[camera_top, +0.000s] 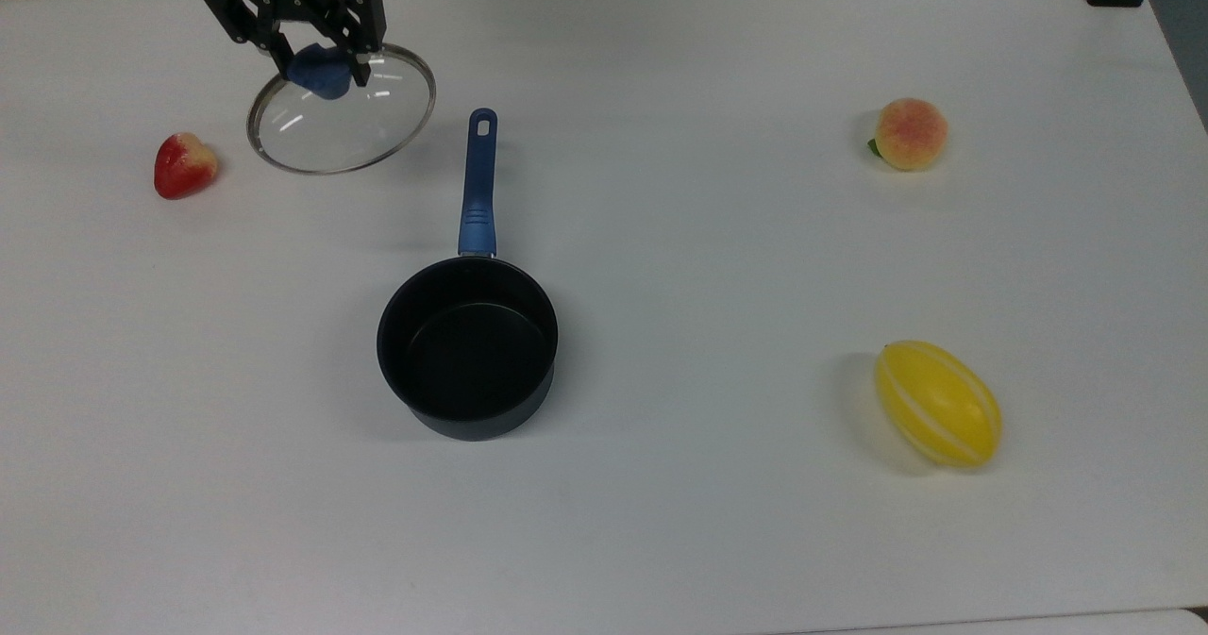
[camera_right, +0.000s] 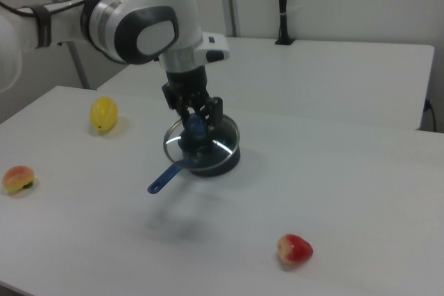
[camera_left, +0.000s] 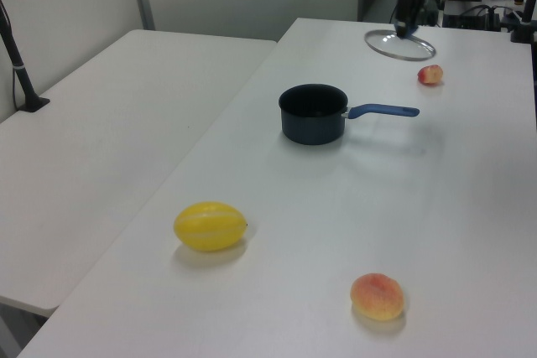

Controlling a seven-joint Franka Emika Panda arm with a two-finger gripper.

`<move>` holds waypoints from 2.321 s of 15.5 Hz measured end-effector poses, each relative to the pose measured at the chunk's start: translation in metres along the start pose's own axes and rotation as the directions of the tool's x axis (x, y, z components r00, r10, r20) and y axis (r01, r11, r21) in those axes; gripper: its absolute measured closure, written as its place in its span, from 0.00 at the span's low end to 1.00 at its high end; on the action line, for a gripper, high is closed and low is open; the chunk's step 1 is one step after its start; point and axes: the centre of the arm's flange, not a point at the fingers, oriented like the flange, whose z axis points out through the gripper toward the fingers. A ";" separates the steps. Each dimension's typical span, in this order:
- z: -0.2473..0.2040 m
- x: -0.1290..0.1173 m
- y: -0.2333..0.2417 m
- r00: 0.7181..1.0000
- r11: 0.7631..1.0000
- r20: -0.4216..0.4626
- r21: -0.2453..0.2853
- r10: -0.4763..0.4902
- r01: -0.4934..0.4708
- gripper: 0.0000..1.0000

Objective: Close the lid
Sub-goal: 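Lift the glass lid up off the table, then carry the lid over the saucepan and lower it onto the rim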

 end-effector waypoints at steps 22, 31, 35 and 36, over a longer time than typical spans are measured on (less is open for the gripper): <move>0.089 0.112 -0.135 0.944 0.951 -0.119 0.048 0.309 -0.306 0.34; 0.119 0.115 -0.145 0.952 0.958 -0.111 0.022 0.286 -0.285 0.34; 0.122 0.116 -0.144 0.954 0.961 -0.116 0.006 0.277 -0.278 0.34; 0.122 0.116 -0.144 0.955 0.961 -0.118 0.000 0.274 -0.276 0.34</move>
